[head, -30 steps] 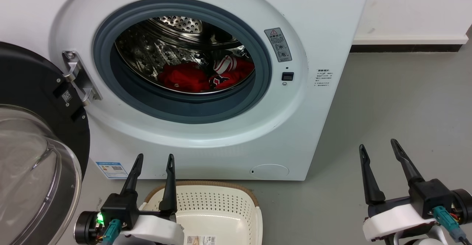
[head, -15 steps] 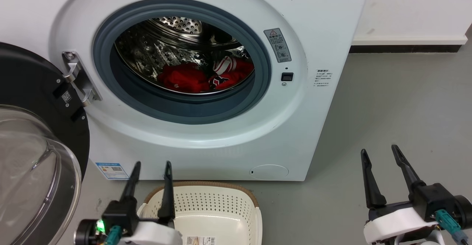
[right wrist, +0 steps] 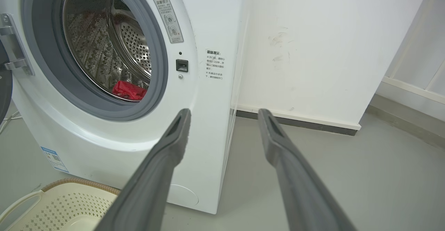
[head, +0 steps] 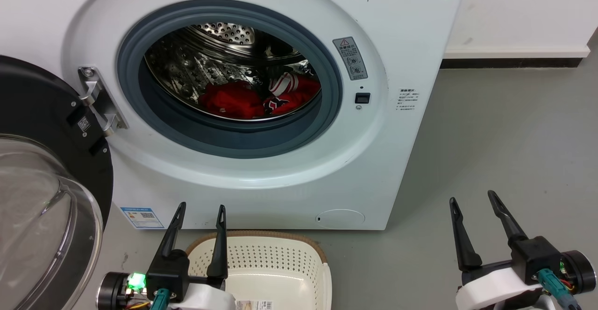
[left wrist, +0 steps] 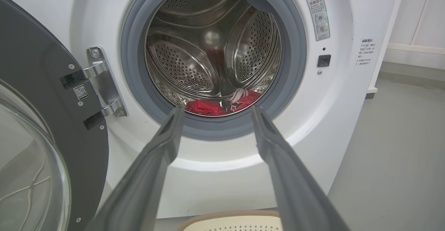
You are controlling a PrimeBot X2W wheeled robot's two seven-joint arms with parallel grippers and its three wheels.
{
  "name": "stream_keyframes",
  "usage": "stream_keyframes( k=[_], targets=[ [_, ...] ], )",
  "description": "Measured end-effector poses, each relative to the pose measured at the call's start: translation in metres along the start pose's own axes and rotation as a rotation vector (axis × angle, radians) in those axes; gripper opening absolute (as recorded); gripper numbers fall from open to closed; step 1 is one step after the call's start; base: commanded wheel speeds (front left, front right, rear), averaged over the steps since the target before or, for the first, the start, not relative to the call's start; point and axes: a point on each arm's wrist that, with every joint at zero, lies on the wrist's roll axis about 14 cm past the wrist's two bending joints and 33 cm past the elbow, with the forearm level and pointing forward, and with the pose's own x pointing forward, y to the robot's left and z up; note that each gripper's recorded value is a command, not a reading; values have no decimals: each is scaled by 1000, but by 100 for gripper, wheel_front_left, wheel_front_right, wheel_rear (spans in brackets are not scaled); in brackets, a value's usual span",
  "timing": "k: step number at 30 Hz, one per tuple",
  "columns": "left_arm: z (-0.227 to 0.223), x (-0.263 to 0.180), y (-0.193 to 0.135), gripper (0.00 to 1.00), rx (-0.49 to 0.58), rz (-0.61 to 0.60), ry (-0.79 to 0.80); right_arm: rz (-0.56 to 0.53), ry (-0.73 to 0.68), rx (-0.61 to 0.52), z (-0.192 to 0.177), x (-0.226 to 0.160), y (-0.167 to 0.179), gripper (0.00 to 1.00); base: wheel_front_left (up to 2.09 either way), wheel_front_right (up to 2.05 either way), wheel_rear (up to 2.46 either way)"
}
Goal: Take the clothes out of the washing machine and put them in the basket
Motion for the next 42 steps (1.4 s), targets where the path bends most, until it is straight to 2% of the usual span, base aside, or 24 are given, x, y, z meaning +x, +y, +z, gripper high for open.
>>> stream_keyframes(
  k=[12,17,20,29,37,42],
  targets=[
    [-4,1,0,100,-22,-8,12,-13,4,20,-1,-2,-3,100,0,0,0],
    [-20,7,-1,100,-29,-30,57,-38,18,18,-6,1,-12,100,0,0,0],
    [-31,22,0,100,-25,-54,81,-72,21,53,-10,7,-22,100,0,0,0],
    [-62,117,4,100,64,-185,98,-121,54,107,-31,35,-41,100,0,0,0],
    [-115,231,7,100,161,-255,229,-170,148,127,-75,51,-58,100,0,0,0],
    [-153,290,-2,100,167,-268,392,-200,221,133,-107,52,-68,100,0,0,0]
  ],
)
